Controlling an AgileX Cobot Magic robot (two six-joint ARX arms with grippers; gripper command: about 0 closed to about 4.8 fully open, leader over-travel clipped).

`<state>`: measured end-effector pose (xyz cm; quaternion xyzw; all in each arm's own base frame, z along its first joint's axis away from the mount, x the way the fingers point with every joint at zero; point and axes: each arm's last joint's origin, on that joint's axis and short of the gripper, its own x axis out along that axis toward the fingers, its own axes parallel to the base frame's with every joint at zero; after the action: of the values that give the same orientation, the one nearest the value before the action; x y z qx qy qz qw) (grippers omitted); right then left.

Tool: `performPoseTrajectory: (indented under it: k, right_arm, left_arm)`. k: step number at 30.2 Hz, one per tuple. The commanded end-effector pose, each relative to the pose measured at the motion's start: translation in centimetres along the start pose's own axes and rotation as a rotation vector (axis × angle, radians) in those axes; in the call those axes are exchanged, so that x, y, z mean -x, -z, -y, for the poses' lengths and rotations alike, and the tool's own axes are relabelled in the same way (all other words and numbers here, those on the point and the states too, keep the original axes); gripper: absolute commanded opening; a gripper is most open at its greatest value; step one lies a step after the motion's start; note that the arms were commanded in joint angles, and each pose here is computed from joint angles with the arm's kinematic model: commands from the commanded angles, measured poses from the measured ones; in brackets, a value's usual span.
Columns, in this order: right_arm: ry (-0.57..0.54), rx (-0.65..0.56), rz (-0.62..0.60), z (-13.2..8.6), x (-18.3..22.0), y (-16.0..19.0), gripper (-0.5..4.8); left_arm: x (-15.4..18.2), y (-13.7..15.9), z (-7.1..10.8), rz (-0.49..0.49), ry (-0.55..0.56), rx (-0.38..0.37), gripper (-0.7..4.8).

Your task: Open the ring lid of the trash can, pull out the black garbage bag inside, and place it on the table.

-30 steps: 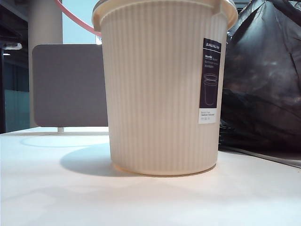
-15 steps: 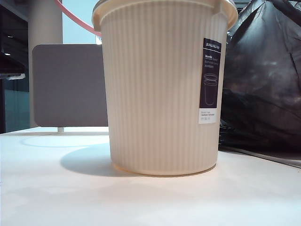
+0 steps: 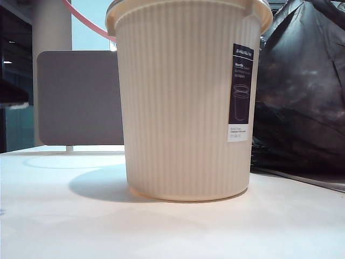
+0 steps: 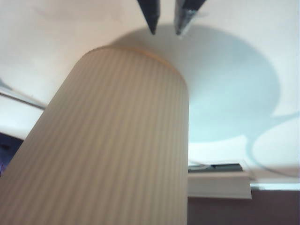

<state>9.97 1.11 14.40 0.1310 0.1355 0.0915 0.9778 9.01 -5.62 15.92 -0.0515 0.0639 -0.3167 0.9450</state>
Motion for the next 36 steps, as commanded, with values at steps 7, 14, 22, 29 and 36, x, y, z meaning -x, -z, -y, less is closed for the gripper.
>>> performPoseTrajectory:
  k: [7,14,22,29,36]
  right_arm:
    - [0.027,0.003,-0.021,0.1,0.0,0.2,-0.06]
    - [0.021,-0.016,-0.016,0.1,0.0,0.1,-0.05]
    - [0.022,-0.015,-0.014,0.1,0.0,0.1,-0.05]
    - [0.022,-0.015,-0.014,0.1,0.0,0.1,-0.05]
    - [0.022,-0.015,-0.014,0.1,0.0,0.1,-0.05]
  left_arm:
    - [0.0,0.3,0.0,-0.038,-0.005,-0.027,0.48]
    - [0.1,1.0,-0.2,-0.104,-0.030,-0.009,0.52]
    - [0.1,1.0,-0.2,-0.104,-0.030,-0.009,0.52]
    - [0.1,1.0,-0.2,-0.104,-0.030,-0.009,0.52]
    - [0.3,0.7,-0.5,-0.066,-0.054,-0.007,0.52]
